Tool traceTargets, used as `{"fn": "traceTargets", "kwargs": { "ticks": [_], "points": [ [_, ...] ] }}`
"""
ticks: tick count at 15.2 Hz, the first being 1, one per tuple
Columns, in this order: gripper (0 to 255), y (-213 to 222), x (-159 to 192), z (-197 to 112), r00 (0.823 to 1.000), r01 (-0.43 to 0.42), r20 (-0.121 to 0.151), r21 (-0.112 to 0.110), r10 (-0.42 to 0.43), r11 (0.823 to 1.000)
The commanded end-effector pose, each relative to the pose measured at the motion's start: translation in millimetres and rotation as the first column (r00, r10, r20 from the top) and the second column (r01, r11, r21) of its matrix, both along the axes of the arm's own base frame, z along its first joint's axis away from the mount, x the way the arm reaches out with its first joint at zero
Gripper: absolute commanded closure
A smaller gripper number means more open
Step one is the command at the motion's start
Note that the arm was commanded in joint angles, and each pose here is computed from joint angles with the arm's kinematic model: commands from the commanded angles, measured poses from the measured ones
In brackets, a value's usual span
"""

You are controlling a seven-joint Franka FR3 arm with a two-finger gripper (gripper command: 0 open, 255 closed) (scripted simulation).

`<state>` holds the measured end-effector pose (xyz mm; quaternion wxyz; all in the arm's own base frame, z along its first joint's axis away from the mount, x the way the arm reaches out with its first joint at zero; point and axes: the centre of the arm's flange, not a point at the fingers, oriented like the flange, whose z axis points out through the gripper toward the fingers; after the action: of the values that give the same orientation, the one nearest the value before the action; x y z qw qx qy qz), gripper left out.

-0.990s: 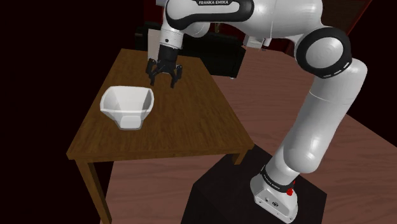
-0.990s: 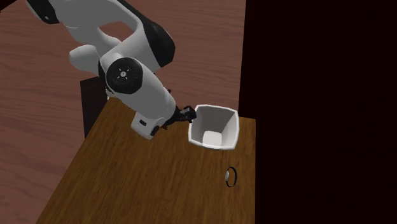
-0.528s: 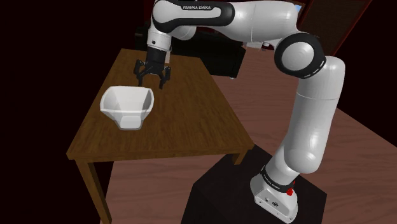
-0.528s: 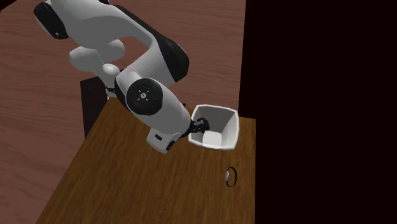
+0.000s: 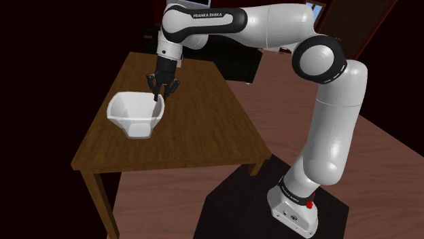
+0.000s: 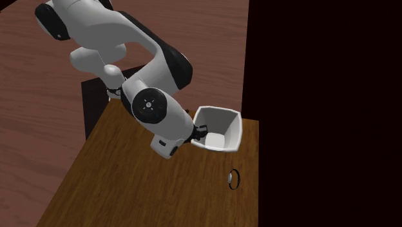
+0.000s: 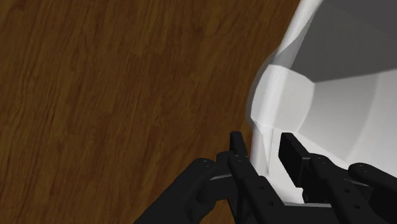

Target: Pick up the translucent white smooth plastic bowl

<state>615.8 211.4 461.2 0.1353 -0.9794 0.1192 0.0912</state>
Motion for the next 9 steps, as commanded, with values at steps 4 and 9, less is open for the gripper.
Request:
{"fn": "traceTargets", "kwargs": {
  "ticks": [4,9],
  "points": [
    [255,-0.2,0.0,-0.3,1.0,0.0,0.0,0.0,0.0,1.0],
    [255,0.3,-0.3,5.1,1.0,0.0,0.0,0.0,0.0,1.0]
  ]
}}
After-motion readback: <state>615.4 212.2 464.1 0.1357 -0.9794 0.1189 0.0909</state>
